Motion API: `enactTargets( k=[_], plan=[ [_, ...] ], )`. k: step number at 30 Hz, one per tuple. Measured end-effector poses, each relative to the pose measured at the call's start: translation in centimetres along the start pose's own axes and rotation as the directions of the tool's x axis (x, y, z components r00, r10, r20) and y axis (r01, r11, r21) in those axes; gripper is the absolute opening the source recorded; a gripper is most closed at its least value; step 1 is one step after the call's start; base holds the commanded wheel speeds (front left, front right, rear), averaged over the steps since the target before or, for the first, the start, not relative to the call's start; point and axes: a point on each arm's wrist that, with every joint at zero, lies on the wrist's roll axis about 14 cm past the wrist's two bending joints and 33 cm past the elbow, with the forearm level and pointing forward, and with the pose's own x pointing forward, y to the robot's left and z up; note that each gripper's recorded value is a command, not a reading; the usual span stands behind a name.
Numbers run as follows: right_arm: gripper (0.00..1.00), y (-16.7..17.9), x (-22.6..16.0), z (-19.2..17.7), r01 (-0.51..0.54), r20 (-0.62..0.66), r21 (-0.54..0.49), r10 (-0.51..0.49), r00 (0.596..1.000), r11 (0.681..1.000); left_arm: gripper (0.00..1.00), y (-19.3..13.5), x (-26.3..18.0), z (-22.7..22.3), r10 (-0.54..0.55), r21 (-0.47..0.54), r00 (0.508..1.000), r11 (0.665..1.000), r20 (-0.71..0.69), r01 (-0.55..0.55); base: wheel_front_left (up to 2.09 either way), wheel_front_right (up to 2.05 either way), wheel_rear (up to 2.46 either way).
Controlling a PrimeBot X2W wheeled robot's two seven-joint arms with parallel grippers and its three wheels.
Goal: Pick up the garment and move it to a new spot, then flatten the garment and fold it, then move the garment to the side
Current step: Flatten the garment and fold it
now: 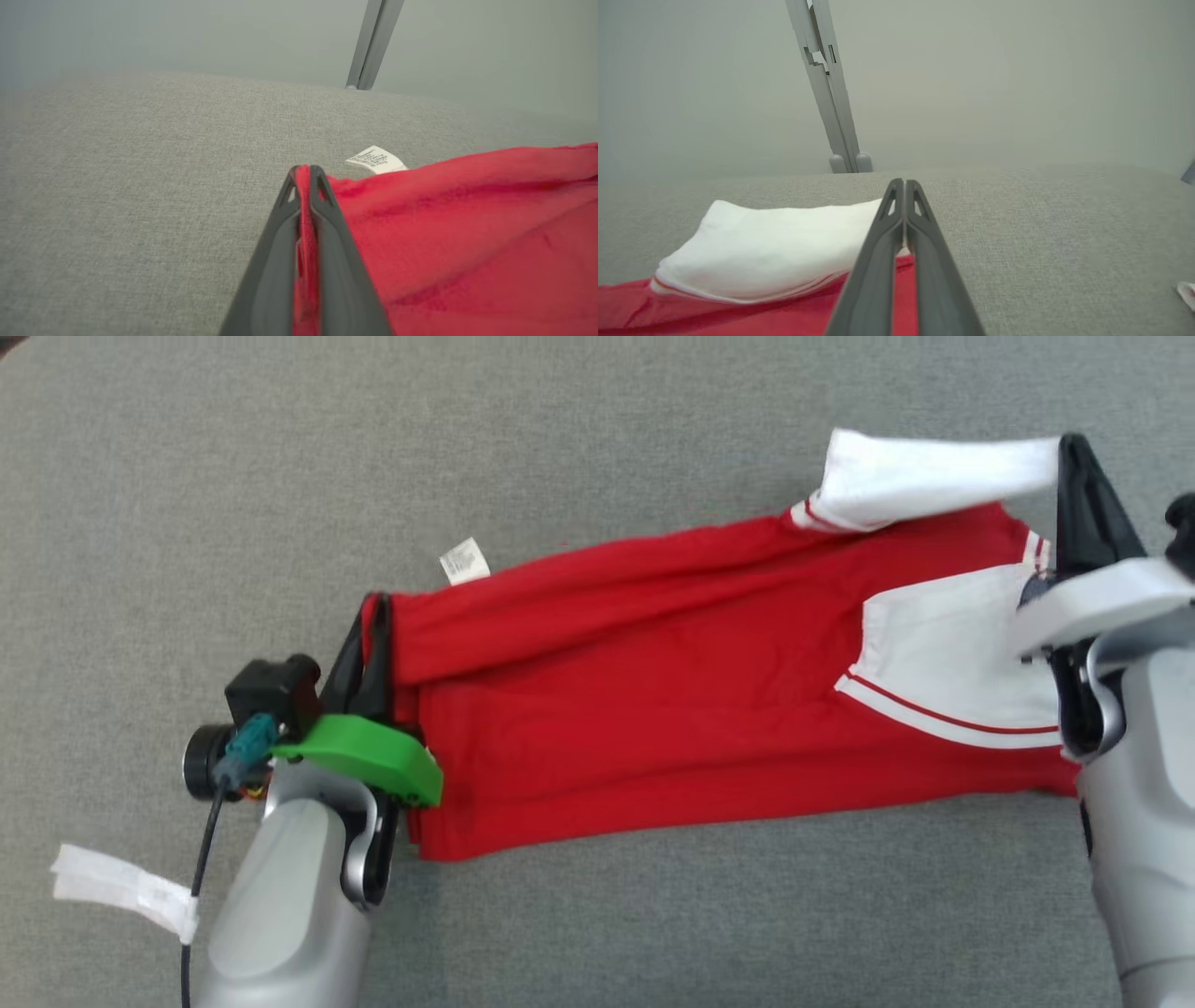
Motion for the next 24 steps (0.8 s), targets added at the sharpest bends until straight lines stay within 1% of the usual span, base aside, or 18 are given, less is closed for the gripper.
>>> enactTargets(
  k=[6, 12, 13, 14, 15, 16, 21, 24],
  plan=[
    [0.00, -2.0, -5.6, -2.0, 0.083, -0.066, 0.058, -0.079, 0.995, 0.995, 0.00, -0.9, -2.4, -1.2, -0.010, -0.018, 1.000, 1.000, -0.027, 0.010, 0.00, 0.00, 0.00],
    [0.00, -3.4, -9.0, -2.8, 0.145, -0.099, 0.081, -0.137, 0.986, 0.986, 0.00, -1.8, -4.4, -2.5, -0.022, -0.041, 0.998, 0.999, -0.060, 0.020, 0.00, 0.00, 0.00],
    [0.00, -3.5, -9.5, -3.2, 0.154, -0.116, 0.084, -0.143, 0.983, 0.985, 0.02, -1.9, -4.7, -2.7, -0.023, -0.044, 0.998, 0.999, -0.066, 0.020, 0.00, 0.00, 0.00],
    [0.14, -3.7, -10.0, -3.7, 0.163, -0.133, 0.088, -0.151, 0.980, 0.983, 0.31, -1.9, -5.0, -3.0, -0.020, -0.046, 0.997, 0.999, -0.073, 0.016, 0.00, 0.00, 0.00],
    [0.67, -3.8, -10.5, -4.2, 0.170, -0.151, 0.090, -0.156, 0.976, 0.981, 1.00, -1.9, -5.5, -3.4, -0.013, -0.055, 0.997, 0.998, -0.082, 0.009, 0.00, 0.00, 0.00],
    [1.00, -3.8, -10.8, -4.5, 0.174, -0.163, 0.090, -0.157, 0.974, 0.981, 1.00, -1.9, -6.0, -3.8, -0.005, -0.064, 0.996, 0.998, -0.093, -0.001, 0.00, 0.00, 0.00],
    [1.00, -3.9, -11.3, -5.4, 0.168, -0.194, 0.069, -0.152, 0.969, 0.983, 1.00, -0.9, -8.1, -4.5, 0.059, -0.083, 0.993, 0.994, -0.104, -0.068, 0.00, 0.00, 0.00],
    [1.00, -3.9, -10.5, -4.8, 0.150, -0.175, 0.054, -0.139, 0.975, 0.987, 1.00, -0.4, -9.2, -4.5, 0.087, -0.089, 0.991, 0.991, -0.098, -0.096, 0.00, 0.00, 0.00]
  ],
)
